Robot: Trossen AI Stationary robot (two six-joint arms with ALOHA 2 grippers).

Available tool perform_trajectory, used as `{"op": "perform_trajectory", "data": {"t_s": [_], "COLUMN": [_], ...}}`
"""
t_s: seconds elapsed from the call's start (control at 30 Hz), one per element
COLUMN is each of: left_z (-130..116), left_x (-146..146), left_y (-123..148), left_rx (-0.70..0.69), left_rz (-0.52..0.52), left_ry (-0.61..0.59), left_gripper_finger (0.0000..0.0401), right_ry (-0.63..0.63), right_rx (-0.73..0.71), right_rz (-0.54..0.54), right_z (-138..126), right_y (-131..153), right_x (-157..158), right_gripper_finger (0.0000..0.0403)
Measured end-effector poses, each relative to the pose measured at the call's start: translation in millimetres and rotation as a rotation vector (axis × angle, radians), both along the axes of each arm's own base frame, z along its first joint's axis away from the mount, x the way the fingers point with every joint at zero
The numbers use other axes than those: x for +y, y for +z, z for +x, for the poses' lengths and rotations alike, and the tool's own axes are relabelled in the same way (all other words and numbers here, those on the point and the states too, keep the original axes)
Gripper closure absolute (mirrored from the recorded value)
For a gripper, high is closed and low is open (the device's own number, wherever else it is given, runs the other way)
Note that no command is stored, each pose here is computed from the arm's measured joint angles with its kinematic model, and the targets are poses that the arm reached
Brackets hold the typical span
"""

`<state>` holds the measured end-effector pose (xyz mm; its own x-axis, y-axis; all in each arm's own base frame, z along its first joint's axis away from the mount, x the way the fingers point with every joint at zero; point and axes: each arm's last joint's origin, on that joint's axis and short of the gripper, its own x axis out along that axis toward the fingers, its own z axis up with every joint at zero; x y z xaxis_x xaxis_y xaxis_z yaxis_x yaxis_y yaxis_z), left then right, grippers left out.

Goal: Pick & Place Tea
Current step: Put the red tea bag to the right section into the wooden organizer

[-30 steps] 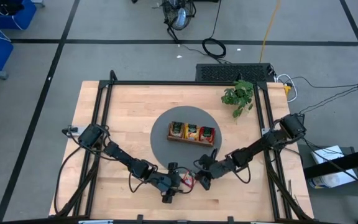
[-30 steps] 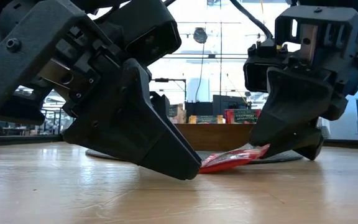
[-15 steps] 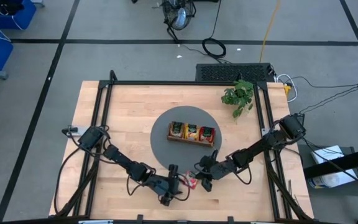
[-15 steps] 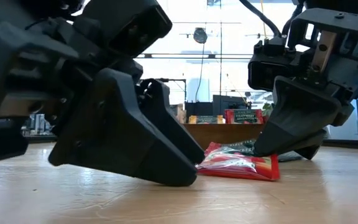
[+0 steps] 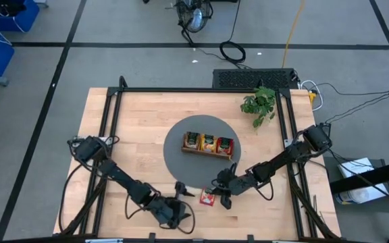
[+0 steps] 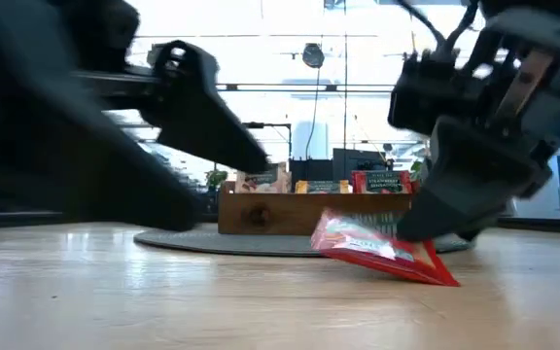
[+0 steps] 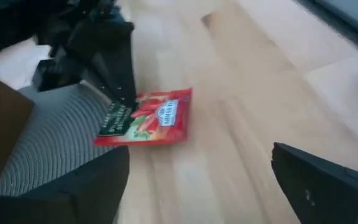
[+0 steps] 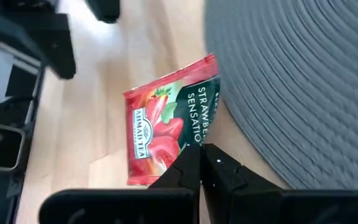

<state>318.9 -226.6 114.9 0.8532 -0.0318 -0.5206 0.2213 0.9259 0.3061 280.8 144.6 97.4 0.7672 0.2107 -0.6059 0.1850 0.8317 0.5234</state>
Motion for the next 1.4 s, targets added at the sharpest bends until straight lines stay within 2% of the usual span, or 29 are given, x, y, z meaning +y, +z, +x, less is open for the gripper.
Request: {"op": "perform_trajectory", "data": {"t_s": [0.17, 0.27, 0.37, 0.5, 0.63, 0.73, 0.8, 0.93, 1.07, 1.23, 1.4], "left_z": [-11, -12, -12, -12, -13, -13, -13, -13, -13, -13, -14], "left_x": [-5, -4, -1, 3, 4, 4, 4, 4, 4, 4, 4], "left_y": [8, 7, 5, 2, 1, 1, 1, 1, 1, 1, 1], "left_rx": [0.042, 0.054, 0.072, 0.107, 0.118, 0.118, 0.118, 0.117, 0.116, 0.123, 0.127], "left_rz": [0.021, 0.029, 0.019, -0.002, -0.018, -0.040, -0.052, -0.074, -0.094, -0.109, -0.129], "left_ry": [-0.019, 0.003, 0.032, 0.076, 0.098, 0.111, 0.120, 0.134, 0.148, 0.163, 0.180], "left_gripper_finger": [0.0009, 0.0009, 0.0009, 0.0009, 0.0009, 0.0009, 0.0009, 0.0009, 0.0009, 0.0009, 0.0009], "right_ry": [0.085, 0.129, 0.168, 0.196, 0.152, 0.087, 0.087, 0.071, 0.038, -0.024, -0.031], "right_rx": [-0.081, -0.071, -0.029, 0.091, 0.198, 0.276, 0.332, 0.375, 0.334, 0.202, 0.144], "right_rz": [-0.031, -0.059, -0.133, -0.294, -0.509, -0.651, -0.709, -0.738, -0.757, -0.702, -0.572], "right_z": [10, 22, 35, 45, 43, 35, 30, 24, 9, -18, -33], "right_y": [23, 41, 66, 105, 142, 155, 156, 151, 150, 163, 146], "right_x": [8, 16, 26, 38, 36, 23, 13, -12, -37, -63, -88], "right_gripper_finger": [0.0403, 0.0403, 0.0403, 0.0403, 0.0403, 0.0403, 0.0403, 0.0403, 0.0403, 0.0403, 0.0403]}}
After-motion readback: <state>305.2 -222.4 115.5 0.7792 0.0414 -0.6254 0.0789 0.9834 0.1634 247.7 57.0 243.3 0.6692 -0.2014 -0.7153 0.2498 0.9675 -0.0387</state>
